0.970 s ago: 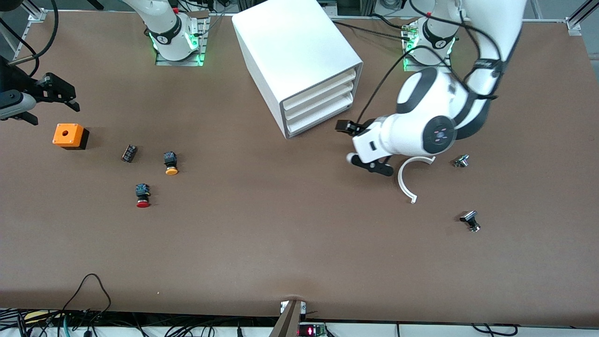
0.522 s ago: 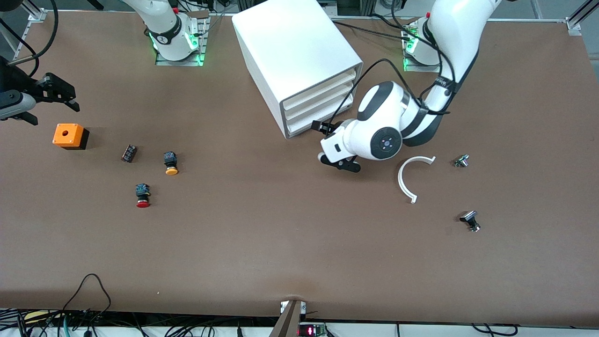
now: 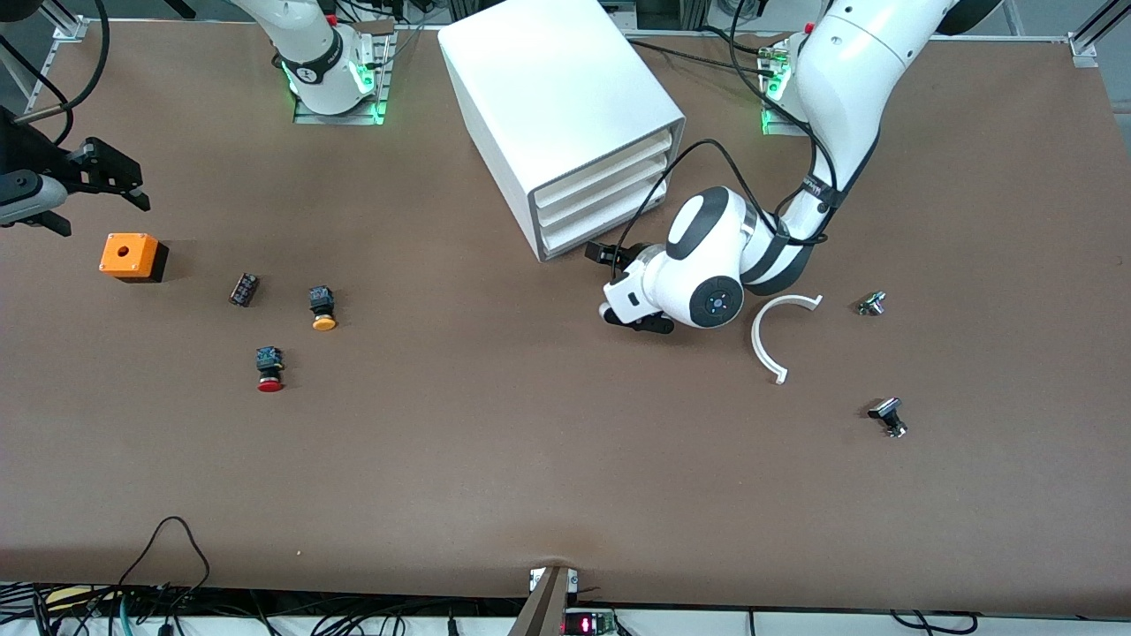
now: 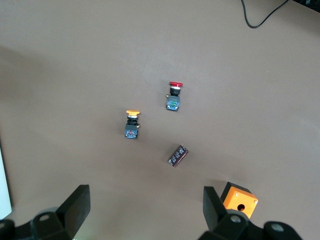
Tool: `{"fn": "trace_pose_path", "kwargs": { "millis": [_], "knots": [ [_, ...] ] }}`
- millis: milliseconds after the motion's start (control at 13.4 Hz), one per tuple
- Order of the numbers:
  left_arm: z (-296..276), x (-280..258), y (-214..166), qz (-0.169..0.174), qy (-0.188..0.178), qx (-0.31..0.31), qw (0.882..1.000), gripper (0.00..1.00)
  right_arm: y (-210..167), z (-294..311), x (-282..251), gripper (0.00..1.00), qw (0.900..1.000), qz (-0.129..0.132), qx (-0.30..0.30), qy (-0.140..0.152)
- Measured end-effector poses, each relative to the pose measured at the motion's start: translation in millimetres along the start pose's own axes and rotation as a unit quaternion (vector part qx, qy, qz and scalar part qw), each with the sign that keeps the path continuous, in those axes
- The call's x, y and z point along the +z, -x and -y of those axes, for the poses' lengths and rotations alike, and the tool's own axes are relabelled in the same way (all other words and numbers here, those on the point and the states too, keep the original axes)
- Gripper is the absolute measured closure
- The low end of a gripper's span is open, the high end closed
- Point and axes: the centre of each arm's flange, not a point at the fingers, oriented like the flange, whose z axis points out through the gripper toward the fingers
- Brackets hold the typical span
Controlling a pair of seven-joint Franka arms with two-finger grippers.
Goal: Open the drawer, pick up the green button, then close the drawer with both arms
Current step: 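Lower the left gripper onto the drawer front and grip its edge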
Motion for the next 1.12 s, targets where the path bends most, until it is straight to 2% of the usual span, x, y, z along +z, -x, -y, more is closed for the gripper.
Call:
{"fn": "trace_pose_path", "kwargs": {
  "millis": [1119],
  "knots": [
    [-28,71,6,0.054,-0.006,0.007,0.999,0.04,1,-1,0,0.0,1.0,0.0,0.001,0.0]
  ]
}}
